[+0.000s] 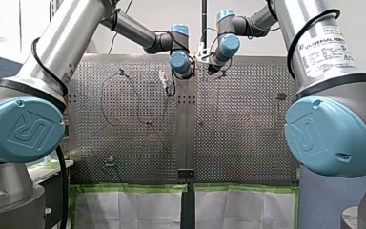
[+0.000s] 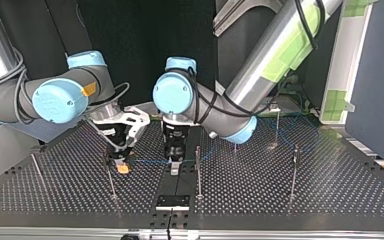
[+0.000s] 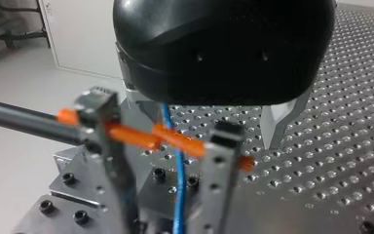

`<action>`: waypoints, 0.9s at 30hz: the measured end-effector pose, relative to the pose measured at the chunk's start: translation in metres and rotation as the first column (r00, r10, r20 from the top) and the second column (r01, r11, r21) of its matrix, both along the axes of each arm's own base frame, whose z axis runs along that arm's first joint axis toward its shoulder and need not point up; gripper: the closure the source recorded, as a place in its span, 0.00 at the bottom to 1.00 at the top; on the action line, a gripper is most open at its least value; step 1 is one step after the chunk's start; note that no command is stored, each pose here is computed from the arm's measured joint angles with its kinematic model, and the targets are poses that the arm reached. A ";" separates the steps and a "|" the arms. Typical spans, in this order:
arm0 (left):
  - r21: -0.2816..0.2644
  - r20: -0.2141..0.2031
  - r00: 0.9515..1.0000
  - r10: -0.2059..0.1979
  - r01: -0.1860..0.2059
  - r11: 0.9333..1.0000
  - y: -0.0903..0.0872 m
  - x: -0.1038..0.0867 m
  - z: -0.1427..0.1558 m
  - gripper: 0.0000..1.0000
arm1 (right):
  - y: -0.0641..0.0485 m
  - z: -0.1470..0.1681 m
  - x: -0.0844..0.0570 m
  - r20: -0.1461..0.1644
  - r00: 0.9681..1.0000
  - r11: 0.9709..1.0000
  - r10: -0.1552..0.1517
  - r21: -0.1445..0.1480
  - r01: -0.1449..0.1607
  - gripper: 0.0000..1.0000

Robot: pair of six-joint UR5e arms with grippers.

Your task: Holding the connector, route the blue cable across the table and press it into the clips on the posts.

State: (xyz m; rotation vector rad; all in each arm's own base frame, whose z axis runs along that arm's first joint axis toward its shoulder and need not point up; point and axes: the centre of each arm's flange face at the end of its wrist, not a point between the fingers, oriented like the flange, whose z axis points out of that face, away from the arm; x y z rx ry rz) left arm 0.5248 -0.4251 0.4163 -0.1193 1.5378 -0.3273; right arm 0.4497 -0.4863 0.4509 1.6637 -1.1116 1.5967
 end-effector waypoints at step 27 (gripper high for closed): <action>0.015 -0.027 1.000 0.015 -0.015 1.000 0.003 -0.003 -0.002 1.00 | 0.002 0.002 0.001 0.003 1.000 1.000 0.009 -0.001 -0.009 1.00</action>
